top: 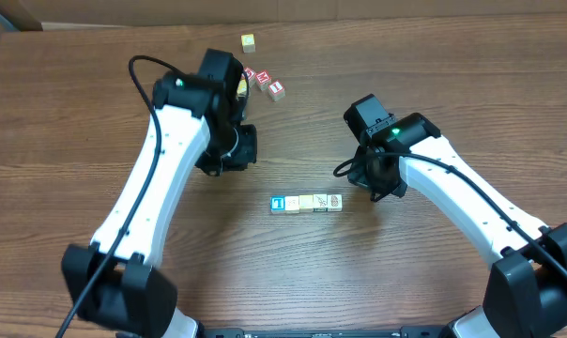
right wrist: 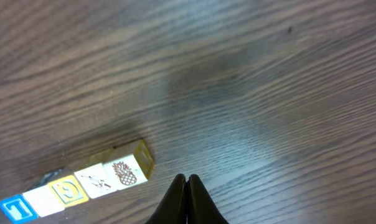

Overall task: Flip 5 blocks
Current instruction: 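Lower both grippers to the row ends and push the blocks together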

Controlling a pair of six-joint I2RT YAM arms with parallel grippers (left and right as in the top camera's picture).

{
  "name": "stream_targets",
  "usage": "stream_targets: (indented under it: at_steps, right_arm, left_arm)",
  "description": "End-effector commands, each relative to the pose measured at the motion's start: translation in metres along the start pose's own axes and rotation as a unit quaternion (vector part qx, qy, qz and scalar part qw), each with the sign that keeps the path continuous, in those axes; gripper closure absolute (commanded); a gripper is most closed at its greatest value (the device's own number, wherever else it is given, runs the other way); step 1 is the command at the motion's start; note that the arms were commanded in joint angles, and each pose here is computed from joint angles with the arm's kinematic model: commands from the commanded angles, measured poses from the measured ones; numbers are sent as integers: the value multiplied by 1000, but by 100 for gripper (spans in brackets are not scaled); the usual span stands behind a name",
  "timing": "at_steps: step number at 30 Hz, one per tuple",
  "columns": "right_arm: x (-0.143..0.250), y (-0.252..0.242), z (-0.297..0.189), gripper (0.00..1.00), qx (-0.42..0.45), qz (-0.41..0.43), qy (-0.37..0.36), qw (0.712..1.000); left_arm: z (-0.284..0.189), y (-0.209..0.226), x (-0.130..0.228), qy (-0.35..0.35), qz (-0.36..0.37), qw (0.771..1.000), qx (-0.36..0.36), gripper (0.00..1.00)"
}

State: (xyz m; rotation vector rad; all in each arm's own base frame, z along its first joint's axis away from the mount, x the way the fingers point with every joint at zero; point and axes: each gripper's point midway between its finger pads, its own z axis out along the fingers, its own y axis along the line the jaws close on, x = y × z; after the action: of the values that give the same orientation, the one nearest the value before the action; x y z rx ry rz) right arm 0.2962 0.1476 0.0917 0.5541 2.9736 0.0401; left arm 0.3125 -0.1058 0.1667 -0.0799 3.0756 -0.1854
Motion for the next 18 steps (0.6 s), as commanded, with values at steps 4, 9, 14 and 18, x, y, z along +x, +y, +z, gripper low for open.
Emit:
stream_targets:
  at_steps: [4,9,14,18]
  right_arm:
    - [13,-3,16,96,-12,-11,26,1000]
    - [17,-7,30,96,-11,-11,27,1000]
    - [21,-5,46,96,-28,-8,27,999]
    - [25,1,60,96,-53,-9,26,998]
  left_arm:
    - [32,26,22,-8,-72,994,-79,96]
    - [77,32,31,-2,-63,995,-74,96]
    - [104,25,31,-10,-17,999,-42,96]
    - [112,22,23,-29,-16,999,-28,96]
